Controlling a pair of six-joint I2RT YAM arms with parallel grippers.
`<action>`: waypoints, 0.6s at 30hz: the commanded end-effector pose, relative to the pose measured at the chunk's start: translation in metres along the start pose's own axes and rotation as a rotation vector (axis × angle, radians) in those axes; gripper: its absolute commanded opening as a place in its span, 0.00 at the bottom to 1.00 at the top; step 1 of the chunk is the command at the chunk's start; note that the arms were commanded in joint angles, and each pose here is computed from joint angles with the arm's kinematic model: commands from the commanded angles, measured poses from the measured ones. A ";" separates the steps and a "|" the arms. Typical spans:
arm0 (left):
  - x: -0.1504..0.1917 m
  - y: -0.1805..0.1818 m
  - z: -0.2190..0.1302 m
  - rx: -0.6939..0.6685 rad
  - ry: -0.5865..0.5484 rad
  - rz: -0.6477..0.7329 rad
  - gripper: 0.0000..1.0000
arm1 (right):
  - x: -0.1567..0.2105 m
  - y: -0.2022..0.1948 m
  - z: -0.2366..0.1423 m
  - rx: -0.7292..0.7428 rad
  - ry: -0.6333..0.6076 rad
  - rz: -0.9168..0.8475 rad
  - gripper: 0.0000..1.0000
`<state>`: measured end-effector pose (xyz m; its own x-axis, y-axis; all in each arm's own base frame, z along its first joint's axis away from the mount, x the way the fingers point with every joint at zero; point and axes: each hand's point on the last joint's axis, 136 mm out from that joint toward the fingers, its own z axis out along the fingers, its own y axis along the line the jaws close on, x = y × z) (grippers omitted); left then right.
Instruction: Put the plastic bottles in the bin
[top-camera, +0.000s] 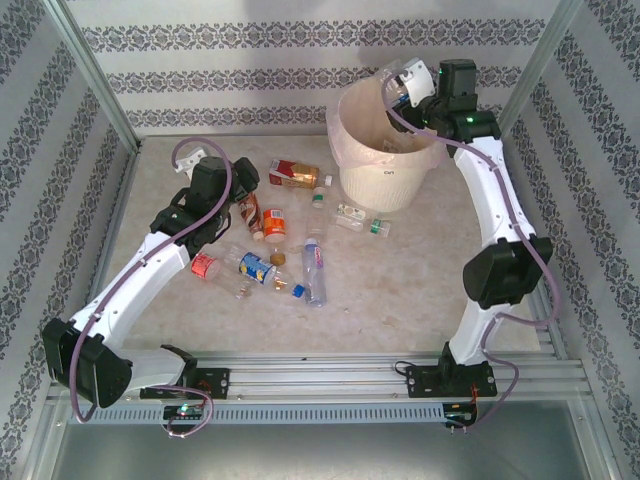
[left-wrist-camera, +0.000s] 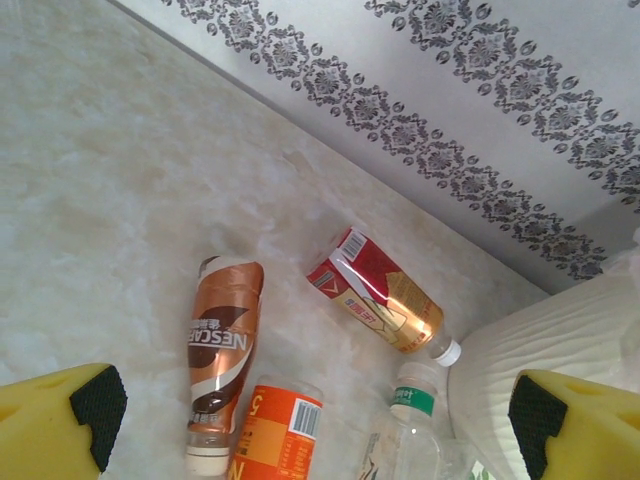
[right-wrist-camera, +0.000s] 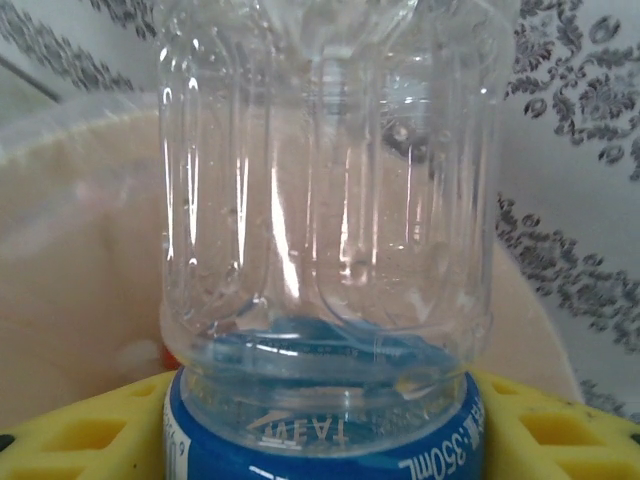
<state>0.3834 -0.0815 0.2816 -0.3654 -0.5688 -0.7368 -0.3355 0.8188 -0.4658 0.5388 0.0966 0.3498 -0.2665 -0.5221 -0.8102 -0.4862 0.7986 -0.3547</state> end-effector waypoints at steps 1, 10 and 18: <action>-0.006 0.016 -0.007 -0.048 -0.019 -0.013 1.00 | -0.003 -0.012 0.006 0.032 0.012 -0.268 0.63; -0.004 0.018 -0.005 -0.053 -0.014 -0.021 1.00 | 0.007 -0.033 0.039 0.153 0.121 -0.478 0.89; -0.002 0.018 -0.004 -0.051 -0.004 -0.023 1.00 | -0.015 -0.039 0.027 0.231 0.058 -0.416 0.95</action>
<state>0.3809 -0.0758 0.2786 -0.3614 -0.5752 -0.7338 -0.3578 0.8123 -0.4605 0.5870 0.0808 0.3344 -0.1575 -0.8374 -0.5234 -0.4401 0.5340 -0.7220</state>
